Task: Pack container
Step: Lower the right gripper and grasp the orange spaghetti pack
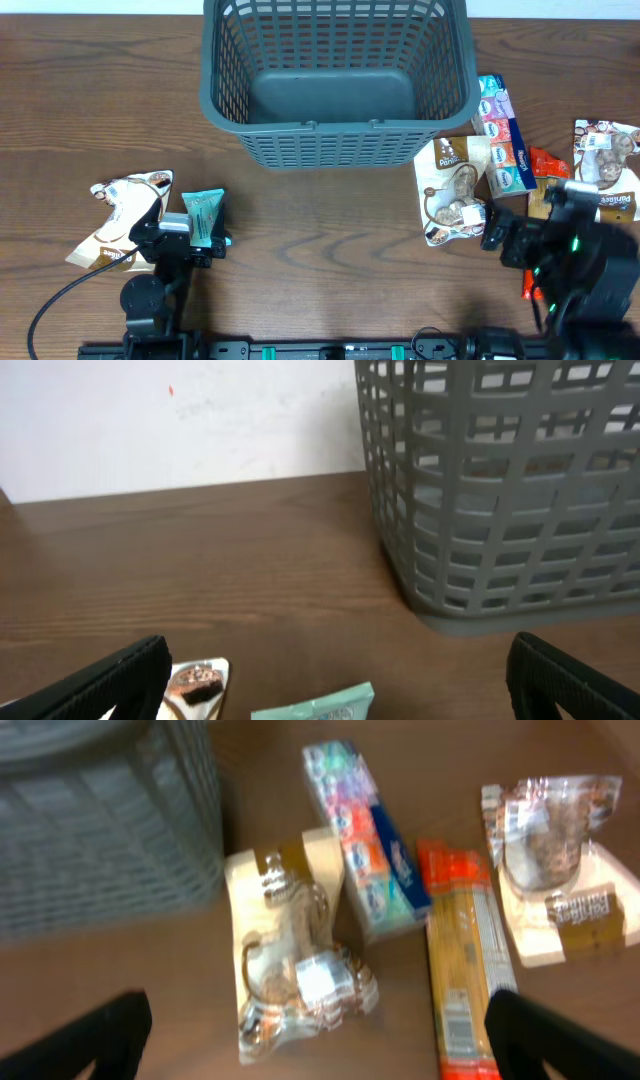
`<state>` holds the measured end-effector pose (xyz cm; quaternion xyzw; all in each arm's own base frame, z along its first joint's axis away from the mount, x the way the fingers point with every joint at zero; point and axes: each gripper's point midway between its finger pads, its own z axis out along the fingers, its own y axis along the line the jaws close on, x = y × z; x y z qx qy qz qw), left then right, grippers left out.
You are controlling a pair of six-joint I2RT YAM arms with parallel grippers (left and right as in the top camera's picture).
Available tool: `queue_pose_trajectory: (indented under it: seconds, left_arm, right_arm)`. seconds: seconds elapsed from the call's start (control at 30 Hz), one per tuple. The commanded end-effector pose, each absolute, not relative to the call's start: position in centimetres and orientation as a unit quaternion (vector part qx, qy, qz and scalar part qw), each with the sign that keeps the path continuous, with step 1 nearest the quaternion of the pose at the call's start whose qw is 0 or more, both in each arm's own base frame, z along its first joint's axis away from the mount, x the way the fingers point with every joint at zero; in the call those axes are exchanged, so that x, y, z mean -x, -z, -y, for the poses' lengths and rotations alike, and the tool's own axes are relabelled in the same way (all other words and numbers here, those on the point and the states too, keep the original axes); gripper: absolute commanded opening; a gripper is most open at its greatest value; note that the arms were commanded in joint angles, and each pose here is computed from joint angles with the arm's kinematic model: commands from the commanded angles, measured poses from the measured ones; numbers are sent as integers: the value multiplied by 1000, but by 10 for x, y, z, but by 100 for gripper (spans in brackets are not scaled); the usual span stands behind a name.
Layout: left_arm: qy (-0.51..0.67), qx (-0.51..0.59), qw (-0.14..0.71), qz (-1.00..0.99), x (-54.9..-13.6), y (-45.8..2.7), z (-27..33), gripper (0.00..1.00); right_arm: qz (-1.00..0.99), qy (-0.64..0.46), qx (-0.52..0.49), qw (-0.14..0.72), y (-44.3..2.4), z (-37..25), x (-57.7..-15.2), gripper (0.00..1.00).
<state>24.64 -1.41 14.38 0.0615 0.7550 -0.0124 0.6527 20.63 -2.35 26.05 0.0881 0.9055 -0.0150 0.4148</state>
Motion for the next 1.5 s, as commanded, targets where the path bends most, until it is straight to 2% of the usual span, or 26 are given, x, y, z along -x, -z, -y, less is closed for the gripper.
queue_pose_trajectory:
  seconds: [0.0,0.1,0.23,0.37,0.47,0.57,0.83,0.93,0.97,1.17,1.47]
  left_arm:
    - [21,-55,632,-772,-246,-127,15,99]
    - [21,-56,632,-772,-246,-127,15,99]
    - [21,-55,632,-773,-246,-127,15,99]
    - [22,-54,633,-772,-246,-128,15,99]
    - [22,-54,633,-772,-246,-127,15,99]
    - [22,-54,633,-772,-246,-127,15,99]
    - [22,-54,632,-773,-246,-127,15,99]
    - [22,-54,632,-773,-246,-127,15,99]
    - [22,-54,632,-773,-246,-127,15,98]
    - [22,-54,630,-774,-245,-126,15,99]
    - [-8,-35,629,-776,-246,-125,3,99]
  right_arm:
    - [-924,8,-95,369,-276,24,-214,99]
    - [-937,35,-81,337,-286,31,-214,99]
    - [-926,148,-154,313,-288,80,-212,99]
    - [-933,174,-183,255,-269,110,-215,99]
    - [-959,135,-129,212,-245,120,-231,99]
    - [-964,77,-150,203,-222,132,-254,99]
    - [-974,71,-161,145,-160,183,-286,98]
    - [-981,44,-132,137,-140,179,-297,83]
    - [-981,42,-128,138,-132,181,-301,81]
    - [-984,28,-122,125,-110,172,-291,90]
    - [-986,25,-111,122,-97,162,-272,95]
